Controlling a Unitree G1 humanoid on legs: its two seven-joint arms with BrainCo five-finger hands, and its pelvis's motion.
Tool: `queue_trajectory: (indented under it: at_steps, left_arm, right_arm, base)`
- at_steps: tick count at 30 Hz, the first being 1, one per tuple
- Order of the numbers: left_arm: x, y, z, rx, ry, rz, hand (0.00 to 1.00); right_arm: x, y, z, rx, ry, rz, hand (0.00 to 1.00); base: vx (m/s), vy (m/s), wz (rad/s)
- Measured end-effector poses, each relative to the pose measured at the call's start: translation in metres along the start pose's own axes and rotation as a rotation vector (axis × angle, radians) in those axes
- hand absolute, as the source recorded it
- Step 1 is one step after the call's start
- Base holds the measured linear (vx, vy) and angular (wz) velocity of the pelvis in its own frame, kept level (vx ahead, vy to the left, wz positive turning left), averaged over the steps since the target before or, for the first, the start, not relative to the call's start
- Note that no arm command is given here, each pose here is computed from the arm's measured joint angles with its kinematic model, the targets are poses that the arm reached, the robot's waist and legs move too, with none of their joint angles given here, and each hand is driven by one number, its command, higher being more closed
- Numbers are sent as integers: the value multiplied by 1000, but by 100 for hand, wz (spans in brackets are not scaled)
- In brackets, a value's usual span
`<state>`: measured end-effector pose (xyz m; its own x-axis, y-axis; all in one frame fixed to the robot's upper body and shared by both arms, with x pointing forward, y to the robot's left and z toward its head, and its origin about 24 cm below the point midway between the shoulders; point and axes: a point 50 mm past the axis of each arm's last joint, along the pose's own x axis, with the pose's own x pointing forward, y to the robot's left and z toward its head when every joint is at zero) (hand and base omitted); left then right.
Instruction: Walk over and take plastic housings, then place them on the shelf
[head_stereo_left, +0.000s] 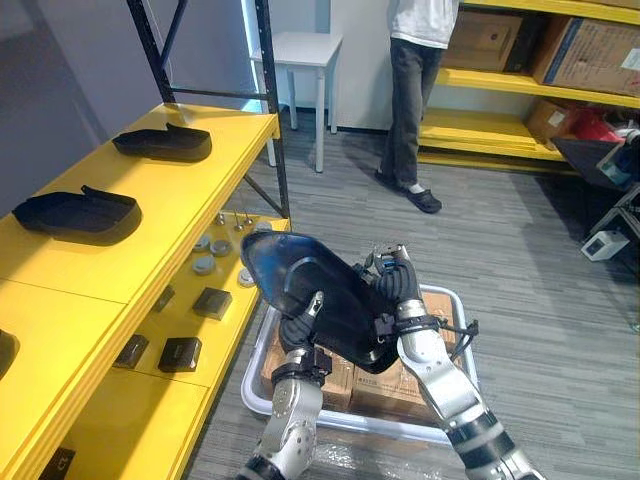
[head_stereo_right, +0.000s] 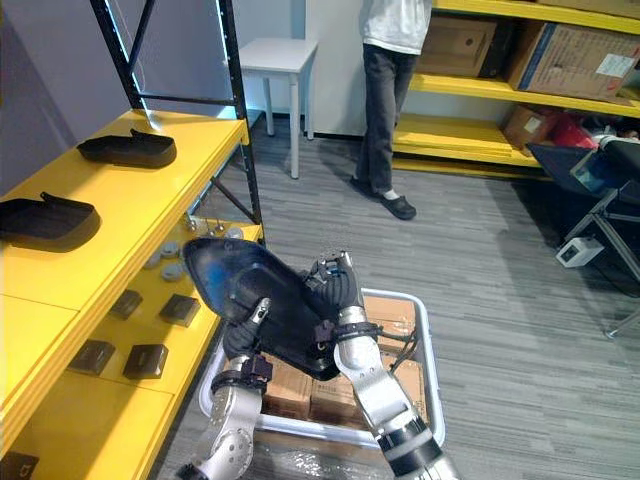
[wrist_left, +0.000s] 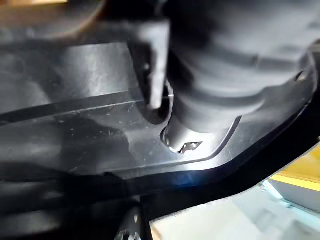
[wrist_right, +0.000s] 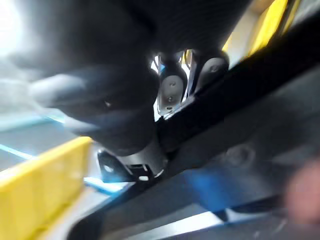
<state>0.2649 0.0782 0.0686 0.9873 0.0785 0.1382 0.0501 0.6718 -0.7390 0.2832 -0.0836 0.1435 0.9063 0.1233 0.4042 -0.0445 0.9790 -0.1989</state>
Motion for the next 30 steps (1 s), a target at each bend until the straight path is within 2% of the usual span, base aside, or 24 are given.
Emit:
queue_trajectory:
  at_steps: [1, 6, 8, 10, 13, 17, 21, 23, 26, 30]
  left_arm:
    - [-4, 2, 3, 16, -4, -3, 100]
    - [-9, 11, 28, 102, -59, -3, 100]
    - [-10, 8, 40, 210, -110, -46, 100]
    - [-15, 5, 63, 393, -214, -97, 100]
    - [-20, 0, 91, 553, -335, -149, 100]
    - [-25, 2, 114, 672, -406, -202, 100]
    - [-26, 12, 137, 748, -457, -177, 100]
    - [-24, 26, 155, 769, -487, -118, 100]
    - [-19, 36, 162, 771, -479, -86, 100]
    - [-17, 41, 159, 709, -455, -65, 100]
  right_arm:
    - [-8, 1, 2, 33, -9, 12, 0]
    - [-30, 5, -5, 119, 22, 63, 0]
    - [-34, 9, -9, 159, 43, 75, 0]
    - [-41, 20, -18, 176, 78, 102, 0]
    - [-49, 32, -23, 220, 109, 106, 0]
    - [-63, 29, -29, 280, 147, 4, 0]
    - [-61, 18, -28, 332, 122, -88, 0]
    - [-56, -4, -29, 316, 92, -182, 0]
    - [-58, -26, -36, 278, 102, -262, 0]
    - [-71, -55, -47, 243, 146, -352, 0]
  base:
    - [-1, 8, 40]
    - [11, 6, 109]
    - [70, 75, 138]
    - [106, 223, 72]
    - [96, 246, 66]
    - [71, 260, 80]
    - [75, 79, 90]
    - [133, -2, 102]
    - [175, -96, 124]
    - [232, -206, 114]
